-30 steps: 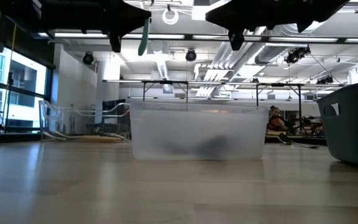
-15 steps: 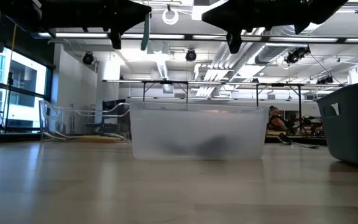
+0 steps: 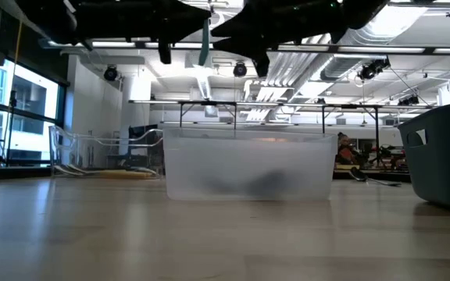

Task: Sort silverware by color (type)
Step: Put the light blue spoon into the blue bin

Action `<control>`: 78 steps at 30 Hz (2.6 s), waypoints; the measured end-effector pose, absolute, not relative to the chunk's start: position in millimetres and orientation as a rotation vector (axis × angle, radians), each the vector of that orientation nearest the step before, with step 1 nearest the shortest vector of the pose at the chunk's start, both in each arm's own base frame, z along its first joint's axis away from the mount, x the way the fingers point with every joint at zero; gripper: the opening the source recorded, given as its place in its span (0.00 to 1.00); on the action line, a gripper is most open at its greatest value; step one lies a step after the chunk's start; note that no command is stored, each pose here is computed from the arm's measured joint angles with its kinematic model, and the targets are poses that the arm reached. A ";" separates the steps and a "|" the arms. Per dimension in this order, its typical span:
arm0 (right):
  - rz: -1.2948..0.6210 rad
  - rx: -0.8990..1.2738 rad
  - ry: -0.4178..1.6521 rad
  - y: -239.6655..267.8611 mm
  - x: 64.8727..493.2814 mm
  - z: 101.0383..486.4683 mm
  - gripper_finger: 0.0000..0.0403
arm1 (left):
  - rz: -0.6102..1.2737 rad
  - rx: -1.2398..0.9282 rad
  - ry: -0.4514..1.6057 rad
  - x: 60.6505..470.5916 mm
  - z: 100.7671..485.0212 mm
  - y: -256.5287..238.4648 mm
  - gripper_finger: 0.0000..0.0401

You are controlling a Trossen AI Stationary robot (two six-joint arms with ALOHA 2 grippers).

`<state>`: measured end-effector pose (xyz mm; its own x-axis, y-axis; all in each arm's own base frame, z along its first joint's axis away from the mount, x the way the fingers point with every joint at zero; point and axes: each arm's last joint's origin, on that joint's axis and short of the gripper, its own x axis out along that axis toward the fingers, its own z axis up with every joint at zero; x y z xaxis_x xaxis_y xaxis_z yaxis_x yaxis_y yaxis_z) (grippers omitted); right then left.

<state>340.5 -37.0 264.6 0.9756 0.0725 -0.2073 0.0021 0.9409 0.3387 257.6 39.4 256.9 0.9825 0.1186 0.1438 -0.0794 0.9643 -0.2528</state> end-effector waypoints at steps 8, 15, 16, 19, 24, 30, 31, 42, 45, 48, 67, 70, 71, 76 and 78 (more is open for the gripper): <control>0.041 0.312 0.199 -38.0 345.1 275.6 0.44 | 0.101 -0.235 -0.177 260.1 260.8 40.6 0.05; 0.006 0.298 0.166 -41.4 351.5 271.2 0.45 | 0.094 -0.238 -0.202 259.7 263.2 40.4 0.05; 0.014 0.298 0.145 -41.6 353.6 270.9 0.45 | 0.094 -0.238 -0.204 259.7 263.3 40.4 0.05; 0.031 0.295 0.113 -41.6 356.5 270.7 0.45 | 0.085 -0.246 -0.199 261.3 261.3 40.4 0.05; 0.049 0.274 0.107 -41.1 356.4 271.7 0.44 | 0.077 -0.253 -0.231 264.1 260.7 40.7 0.05; 0.066 0.281 0.107 -40.7 356.4 272.0 0.35 | 0.078 -0.256 -0.213 266.1 257.0 40.9 0.05; 0.065 0.281 0.107 -40.9 356.3 271.9 0.32 | 0.077 -0.256 -0.213 266.1 257.0 40.9 0.05; 0.071 0.278 0.108 -40.7 356.3 271.7 0.13 | 0.072 -0.259 -0.214 265.6 257.8 40.6 0.06; 0.071 0.278 0.108 -40.7 356.3 271.7 0.13 | 0.075 -0.255 -0.214 265.6 257.7 40.7 0.12; 0.073 0.274 0.110 -40.7 356.2 271.5 0.13 | 0.078 -0.253 -0.210 265.6 257.3 40.7 0.18; 0.083 0.260 0.111 -40.0 356.2 271.3 0.13 | 0.063 -0.200 -0.203 265.6 257.2 40.3 0.21; 0.082 0.260 0.111 -40.0 356.2 271.3 0.13 | 0.065 -0.200 -0.202 265.6 257.2 40.5 0.23; 0.082 0.260 0.111 -40.0 356.2 271.3 0.13 | 0.066 -0.200 -0.201 265.6 257.0 40.5 0.25; 0.083 0.259 0.111 -39.9 356.2 271.2 0.13 | 0.069 -0.231 -0.176 266.0 254.6 40.6 0.34; 0.083 0.259 0.110 -39.9 356.1 271.4 0.13 | 0.068 -0.246 -0.171 266.0 254.1 40.7 0.39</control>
